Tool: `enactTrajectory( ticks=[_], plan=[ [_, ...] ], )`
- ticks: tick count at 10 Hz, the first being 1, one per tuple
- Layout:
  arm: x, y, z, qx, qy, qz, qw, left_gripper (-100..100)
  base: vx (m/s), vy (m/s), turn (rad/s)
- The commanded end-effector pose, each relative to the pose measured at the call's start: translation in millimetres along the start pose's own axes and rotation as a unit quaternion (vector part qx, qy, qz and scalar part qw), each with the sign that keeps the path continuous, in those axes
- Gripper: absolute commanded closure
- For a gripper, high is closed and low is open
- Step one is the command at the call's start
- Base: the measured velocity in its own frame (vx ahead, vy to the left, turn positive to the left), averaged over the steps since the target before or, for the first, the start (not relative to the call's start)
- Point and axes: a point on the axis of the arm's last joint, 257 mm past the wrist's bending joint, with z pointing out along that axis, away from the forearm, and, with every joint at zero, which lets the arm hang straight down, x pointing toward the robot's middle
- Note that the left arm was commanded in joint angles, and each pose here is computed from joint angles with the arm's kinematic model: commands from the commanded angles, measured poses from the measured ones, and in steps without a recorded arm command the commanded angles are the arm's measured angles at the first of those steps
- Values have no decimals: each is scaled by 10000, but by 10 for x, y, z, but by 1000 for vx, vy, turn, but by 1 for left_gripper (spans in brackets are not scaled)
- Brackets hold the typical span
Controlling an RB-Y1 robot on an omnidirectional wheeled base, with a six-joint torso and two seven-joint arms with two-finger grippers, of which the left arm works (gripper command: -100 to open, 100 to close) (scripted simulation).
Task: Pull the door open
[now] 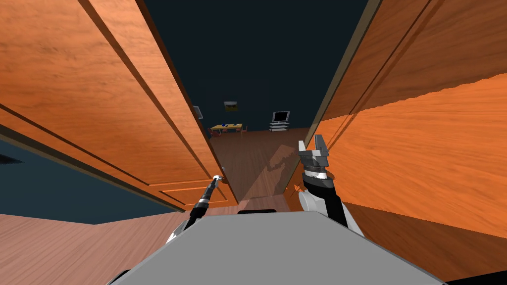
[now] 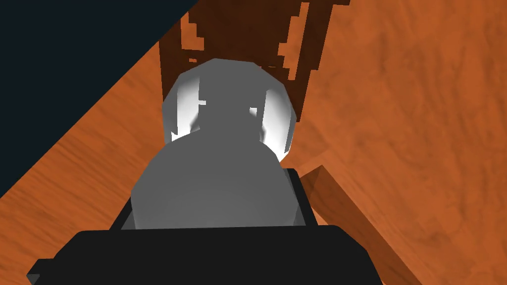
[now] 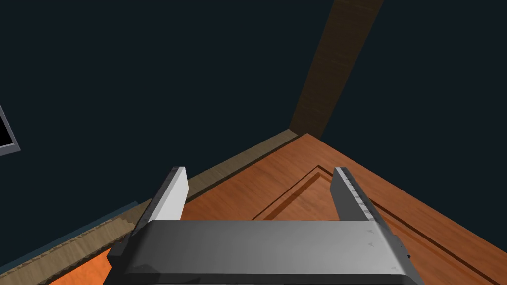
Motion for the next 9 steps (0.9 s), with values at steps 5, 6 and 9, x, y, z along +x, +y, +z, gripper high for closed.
enactTrajectory(
  ticks=[5, 6, 9],
  plan=[
    [0, 0, 31, -55, -124, -879, 9960, 100, -49, 24, -68],
    [0, 0, 31, -54, -124, -971, 9952, 100, -54, 25, -48],
    [-20, 10, 52, -83, -213, -1468, 9889, 100, -50, 27, -70]
  ],
)
